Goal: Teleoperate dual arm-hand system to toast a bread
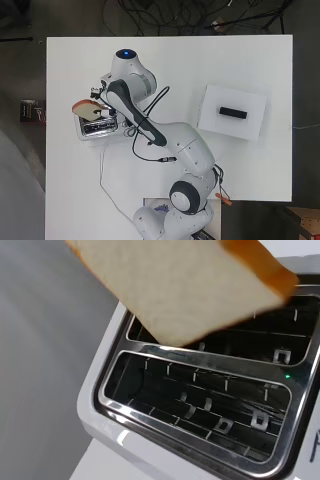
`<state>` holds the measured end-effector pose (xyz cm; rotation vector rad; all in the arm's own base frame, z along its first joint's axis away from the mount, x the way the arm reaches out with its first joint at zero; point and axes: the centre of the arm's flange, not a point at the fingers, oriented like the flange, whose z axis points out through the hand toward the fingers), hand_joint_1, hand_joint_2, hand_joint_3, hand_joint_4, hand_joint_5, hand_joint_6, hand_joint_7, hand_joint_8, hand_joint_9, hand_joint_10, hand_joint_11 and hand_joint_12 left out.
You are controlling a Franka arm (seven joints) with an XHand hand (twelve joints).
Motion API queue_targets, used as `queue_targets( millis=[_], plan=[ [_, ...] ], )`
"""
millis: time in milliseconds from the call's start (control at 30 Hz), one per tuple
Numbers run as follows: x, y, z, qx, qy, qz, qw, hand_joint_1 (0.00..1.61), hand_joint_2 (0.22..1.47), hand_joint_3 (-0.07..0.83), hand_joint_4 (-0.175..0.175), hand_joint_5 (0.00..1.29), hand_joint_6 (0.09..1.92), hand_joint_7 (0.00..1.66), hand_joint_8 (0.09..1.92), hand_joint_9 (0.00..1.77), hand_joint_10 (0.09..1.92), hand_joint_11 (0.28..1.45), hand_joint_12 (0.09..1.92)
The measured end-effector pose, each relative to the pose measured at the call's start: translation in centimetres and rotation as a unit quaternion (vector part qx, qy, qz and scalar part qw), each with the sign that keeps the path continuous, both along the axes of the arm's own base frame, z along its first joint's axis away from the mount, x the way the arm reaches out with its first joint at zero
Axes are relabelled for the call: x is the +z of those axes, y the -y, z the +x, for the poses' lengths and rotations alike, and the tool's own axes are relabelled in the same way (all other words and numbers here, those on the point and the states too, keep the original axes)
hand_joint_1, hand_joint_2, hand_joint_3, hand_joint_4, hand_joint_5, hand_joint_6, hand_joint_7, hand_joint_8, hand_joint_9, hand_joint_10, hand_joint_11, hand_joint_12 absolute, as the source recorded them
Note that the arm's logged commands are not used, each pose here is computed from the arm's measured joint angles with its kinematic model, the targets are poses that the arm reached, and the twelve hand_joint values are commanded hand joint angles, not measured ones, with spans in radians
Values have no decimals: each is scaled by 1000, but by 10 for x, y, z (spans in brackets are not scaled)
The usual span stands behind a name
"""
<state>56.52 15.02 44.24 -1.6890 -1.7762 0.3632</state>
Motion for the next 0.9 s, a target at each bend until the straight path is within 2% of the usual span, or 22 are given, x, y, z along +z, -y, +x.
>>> queue_targets(
  millis=[33,100,233,367,467,500,567,633,667,800,900],
  plan=[
    [-2,-2,-3,-4,8,-16,1000,169,918,-10,-56,174,136,355,87,471,93,447,87],
    [-2,-5,-10,-11,33,-55,998,38,908,2,-65,108,87,265,87,384,87,401,87],
    [6,-4,-30,-38,87,-102,990,1,959,9,-87,146,87,276,87,394,87,400,87],
    [9,17,-31,-60,109,-109,986,0,973,6,-101,171,87,320,87,425,87,403,87],
    [4,4,-30,-40,114,-103,987,33,960,-1,-110,173,87,330,87,431,87,400,87],
    [3,-3,-30,-31,114,-97,988,53,960,-1,-105,219,87,355,87,446,87,398,87],
    [0,-2,-26,-28,106,-89,990,85,960,-1,-50,351,87,437,87,514,87,403,87],
    [-1,0,-20,-29,100,-87,991,94,946,-7,0,390,87,456,87,536,87,402,87],
    [-2,-4,-18,-27,96,-87,991,91,935,-10,13,379,87,445,87,529,87,400,87],
    [-13,-39,-20,0,75,-92,993,110,884,-22,30,306,87,378,87,474,87,397,87],
    [-19,-45,-21,11,51,-89,995,109,857,-26,34,307,87,361,87,457,87,396,87]
  ],
)
